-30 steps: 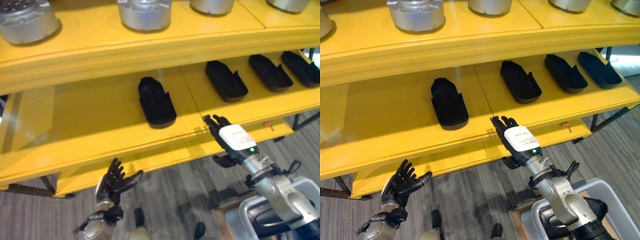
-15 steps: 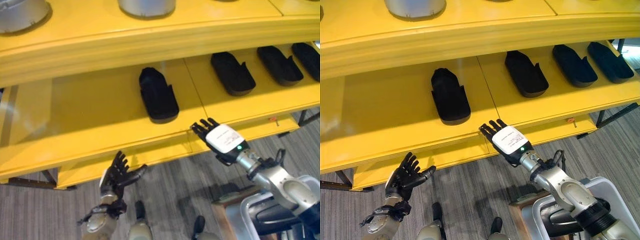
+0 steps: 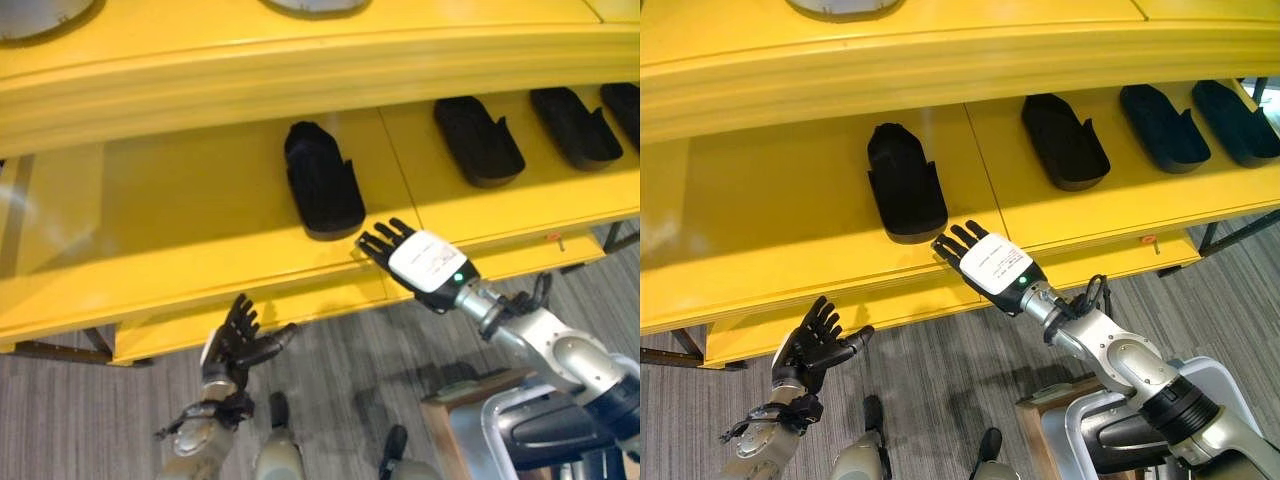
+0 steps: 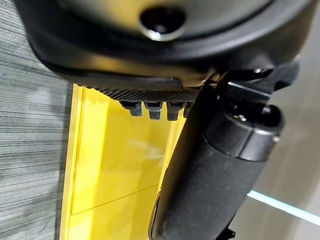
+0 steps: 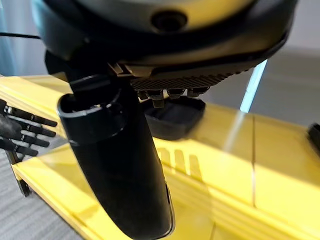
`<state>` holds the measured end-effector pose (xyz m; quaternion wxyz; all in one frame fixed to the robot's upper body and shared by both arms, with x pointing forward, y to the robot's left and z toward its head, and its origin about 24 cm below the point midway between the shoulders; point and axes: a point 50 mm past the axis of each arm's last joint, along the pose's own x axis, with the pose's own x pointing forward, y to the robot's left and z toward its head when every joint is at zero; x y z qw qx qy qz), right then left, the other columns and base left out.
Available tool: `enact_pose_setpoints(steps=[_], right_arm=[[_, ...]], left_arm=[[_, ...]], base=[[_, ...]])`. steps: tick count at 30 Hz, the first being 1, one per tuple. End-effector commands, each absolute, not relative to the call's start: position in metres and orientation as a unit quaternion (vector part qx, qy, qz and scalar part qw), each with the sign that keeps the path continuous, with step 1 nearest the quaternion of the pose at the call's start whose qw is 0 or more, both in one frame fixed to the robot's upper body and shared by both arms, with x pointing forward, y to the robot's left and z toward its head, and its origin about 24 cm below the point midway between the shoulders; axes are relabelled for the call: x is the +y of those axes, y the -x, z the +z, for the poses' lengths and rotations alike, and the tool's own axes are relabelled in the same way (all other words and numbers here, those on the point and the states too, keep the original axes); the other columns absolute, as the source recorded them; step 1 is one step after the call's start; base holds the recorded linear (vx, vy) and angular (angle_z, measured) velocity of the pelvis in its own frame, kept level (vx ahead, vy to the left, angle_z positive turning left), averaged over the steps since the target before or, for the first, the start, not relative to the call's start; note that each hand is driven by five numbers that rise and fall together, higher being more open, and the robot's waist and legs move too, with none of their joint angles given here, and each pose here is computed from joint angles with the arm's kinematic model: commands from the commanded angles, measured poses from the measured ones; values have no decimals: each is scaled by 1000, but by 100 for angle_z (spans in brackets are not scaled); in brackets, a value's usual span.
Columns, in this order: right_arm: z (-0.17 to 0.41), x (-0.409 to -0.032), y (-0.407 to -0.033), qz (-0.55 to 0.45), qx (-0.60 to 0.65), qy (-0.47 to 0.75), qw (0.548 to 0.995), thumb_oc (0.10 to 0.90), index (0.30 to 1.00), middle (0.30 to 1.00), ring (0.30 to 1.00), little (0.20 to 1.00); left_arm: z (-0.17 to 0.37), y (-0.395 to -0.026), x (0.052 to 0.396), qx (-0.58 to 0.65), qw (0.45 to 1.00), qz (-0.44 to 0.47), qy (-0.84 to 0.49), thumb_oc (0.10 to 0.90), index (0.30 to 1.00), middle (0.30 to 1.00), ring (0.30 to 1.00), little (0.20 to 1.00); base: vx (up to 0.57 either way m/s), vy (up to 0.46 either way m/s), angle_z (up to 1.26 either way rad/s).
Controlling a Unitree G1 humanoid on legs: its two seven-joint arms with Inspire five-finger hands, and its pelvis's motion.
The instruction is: Move parts from the plastic box to the shelf.
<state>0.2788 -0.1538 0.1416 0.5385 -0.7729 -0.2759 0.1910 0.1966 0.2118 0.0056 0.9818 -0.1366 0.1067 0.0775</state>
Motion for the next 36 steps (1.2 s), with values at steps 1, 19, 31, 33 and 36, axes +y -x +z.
enact_pose_setpoints(steps=[1,19,31,33,36], right_arm=[[197,-130,-277,140,-388,751,516,900,1000,1000,1000,1000],[193,-134,-287,103,-362,697,610,900,1000,1000,1000,1000],[196,-150,-274,30,-383,690,613,900,1000,1000,1000,1000],[197,-149,-273,25,-390,691,608,900,1000,1000,1000,1000],[200,-147,-274,19,-398,700,592,900,1000,1000,1000,1000]], left_arm=[[47,-210,212,-6,990,56,127,900,1000,1000,1000,1000],[48,-212,214,-12,988,76,133,900,1000,1000,1000,1000],[49,-213,216,-18,987,96,128,900,1000,1000,1000,1000],[49,-213,215,-19,987,97,128,900,1000,1000,1000,1000],[52,-216,213,-27,987,94,129,900,1000,1000,1000,1000]], base=[[2,4,8],[-1,10,4],[2,24,0],[0,0,0],[1,22,-9]])
